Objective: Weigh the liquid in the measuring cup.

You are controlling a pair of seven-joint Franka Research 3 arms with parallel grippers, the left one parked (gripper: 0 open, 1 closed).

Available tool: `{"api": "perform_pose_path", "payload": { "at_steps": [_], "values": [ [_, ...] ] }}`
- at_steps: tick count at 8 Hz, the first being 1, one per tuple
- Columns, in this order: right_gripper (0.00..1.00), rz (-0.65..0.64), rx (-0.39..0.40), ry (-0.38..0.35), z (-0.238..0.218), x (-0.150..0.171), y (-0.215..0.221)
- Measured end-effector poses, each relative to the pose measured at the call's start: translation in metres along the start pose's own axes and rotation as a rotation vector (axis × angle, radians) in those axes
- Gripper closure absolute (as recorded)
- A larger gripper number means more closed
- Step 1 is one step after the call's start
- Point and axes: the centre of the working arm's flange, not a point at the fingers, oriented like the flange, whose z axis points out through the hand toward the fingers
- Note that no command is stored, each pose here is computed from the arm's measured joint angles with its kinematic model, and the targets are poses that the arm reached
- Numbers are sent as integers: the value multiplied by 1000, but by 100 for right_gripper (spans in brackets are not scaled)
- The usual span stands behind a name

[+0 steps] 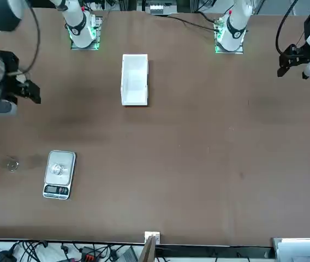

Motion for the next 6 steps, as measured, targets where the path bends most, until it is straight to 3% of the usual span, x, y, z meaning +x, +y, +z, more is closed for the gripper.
{"api": "perform_pose_path", "payload": {
  "at_steps": [3, 6],
  "values": [
    [0, 36, 47, 48, -35, -29, 21],
    [0, 68, 73, 76, -32, -57, 39]
  ]
}}
